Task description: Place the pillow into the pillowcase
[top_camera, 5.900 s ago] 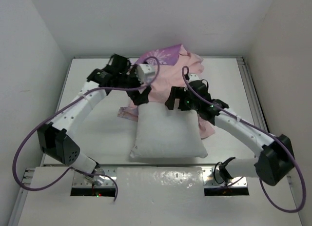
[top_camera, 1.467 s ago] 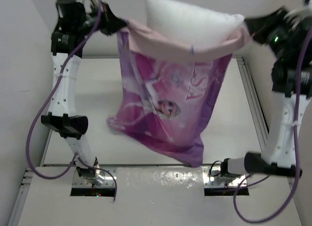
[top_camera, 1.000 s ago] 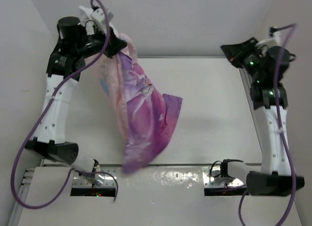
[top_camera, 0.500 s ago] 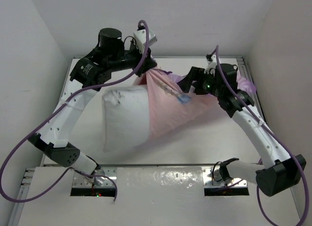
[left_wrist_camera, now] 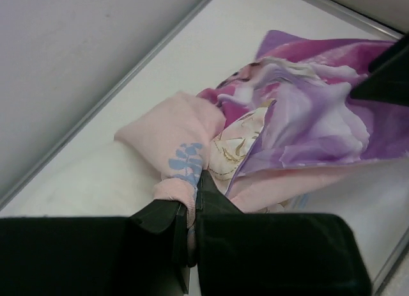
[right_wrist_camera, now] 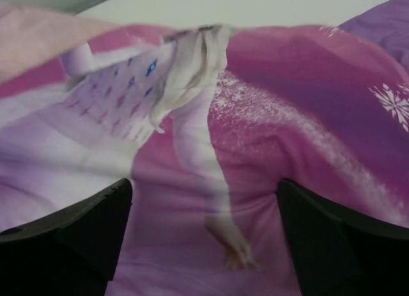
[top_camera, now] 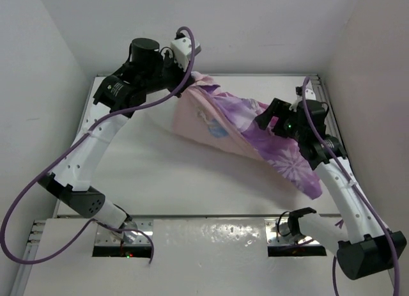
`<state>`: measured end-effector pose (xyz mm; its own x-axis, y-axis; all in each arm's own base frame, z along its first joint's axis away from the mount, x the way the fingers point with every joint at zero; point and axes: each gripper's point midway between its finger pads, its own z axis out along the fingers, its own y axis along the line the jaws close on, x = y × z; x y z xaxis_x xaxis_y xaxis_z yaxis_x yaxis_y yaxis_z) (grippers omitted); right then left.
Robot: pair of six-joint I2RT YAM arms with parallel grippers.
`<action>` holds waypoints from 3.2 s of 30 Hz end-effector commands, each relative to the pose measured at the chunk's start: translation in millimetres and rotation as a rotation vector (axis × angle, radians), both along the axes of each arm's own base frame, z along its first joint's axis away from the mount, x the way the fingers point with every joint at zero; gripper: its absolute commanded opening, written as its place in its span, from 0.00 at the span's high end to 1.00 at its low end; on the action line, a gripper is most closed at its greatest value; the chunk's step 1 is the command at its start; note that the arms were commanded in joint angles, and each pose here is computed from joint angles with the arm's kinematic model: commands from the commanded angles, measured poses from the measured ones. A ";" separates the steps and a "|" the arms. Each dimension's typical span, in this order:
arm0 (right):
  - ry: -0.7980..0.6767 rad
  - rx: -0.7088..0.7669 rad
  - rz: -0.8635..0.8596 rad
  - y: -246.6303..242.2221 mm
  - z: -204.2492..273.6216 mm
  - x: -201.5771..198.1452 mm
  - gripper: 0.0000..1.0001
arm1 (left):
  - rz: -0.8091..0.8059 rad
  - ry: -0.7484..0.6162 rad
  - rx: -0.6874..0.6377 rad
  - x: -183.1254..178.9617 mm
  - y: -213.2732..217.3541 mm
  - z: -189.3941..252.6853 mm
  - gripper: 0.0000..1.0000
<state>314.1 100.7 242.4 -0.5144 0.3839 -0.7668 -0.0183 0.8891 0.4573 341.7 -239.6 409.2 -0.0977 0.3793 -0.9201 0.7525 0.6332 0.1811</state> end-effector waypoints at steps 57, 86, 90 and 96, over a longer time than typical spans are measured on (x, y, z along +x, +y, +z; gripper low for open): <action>0.231 0.258 0.361 71.2 -109.4 7.6 0.01 | 0.562 0.529 -0.135 141.8 211.2 -229.1 1.00; 0.007 0.511 0.282 66.7 -142.9 40.5 1.00 | 0.570 0.345 -0.022 156.2 208.4 -186.3 1.00; 0.044 0.369 0.254 57.5 -144.9 41.6 1.00 | 0.561 0.329 -0.025 155.2 206.2 -177.2 1.00; -0.146 0.245 0.223 39.2 -47.4 82.5 1.00 | 0.495 0.201 -0.090 163.8 194.1 -107.7 1.00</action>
